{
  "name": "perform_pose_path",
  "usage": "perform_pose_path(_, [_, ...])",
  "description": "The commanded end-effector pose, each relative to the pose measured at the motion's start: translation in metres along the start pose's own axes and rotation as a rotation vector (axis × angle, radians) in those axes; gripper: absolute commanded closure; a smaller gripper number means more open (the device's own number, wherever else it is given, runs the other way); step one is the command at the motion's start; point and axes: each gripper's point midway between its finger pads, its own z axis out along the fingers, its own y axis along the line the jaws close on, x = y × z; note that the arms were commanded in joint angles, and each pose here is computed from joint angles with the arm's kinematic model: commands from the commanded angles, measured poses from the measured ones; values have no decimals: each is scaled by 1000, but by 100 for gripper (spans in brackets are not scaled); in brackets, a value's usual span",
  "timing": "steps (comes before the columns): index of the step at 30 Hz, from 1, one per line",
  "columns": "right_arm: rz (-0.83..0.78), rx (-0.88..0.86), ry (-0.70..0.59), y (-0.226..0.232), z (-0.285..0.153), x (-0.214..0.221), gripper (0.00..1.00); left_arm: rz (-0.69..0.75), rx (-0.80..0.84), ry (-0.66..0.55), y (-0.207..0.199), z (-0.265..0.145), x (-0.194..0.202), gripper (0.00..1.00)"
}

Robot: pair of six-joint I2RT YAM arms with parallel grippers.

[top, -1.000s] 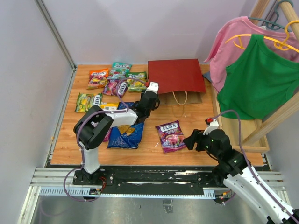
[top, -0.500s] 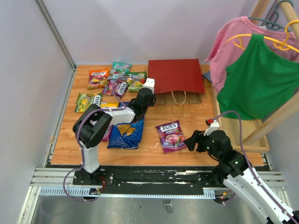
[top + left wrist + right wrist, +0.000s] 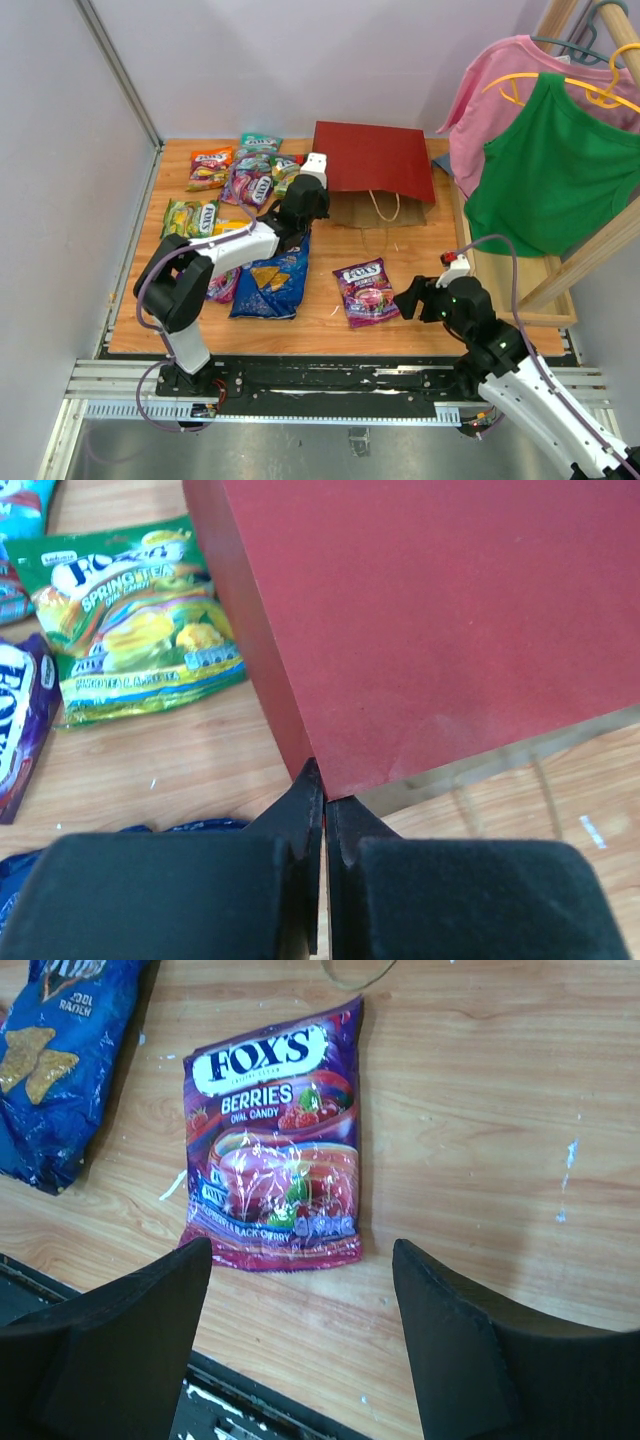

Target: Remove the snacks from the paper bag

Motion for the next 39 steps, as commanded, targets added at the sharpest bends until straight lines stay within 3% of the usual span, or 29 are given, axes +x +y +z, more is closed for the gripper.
perform_pose_path(1, [1, -20, -69, 8, 14, -25, 27, -76, 59, -24, -15, -19, -46, 100])
perform_pose_path(7, [6, -55, -58, 21, 40, -54, 30, -96, 75, 33, -25, -22, -62, 99])
perform_pose_path(15, [231, -17, -133, 8, 76, -79, 35, -148, 57, 7, -28, -26, -97, 99])
perform_pose_path(20, [394, 5, -203, -7, 104, -83, 44, -169, 55, 16, -34, -23, -111, 100])
perform_pose_path(39, [671, -173, -269, -2, 180, -73, 47, -179, 76, 27, -39, -24, -116, 99])
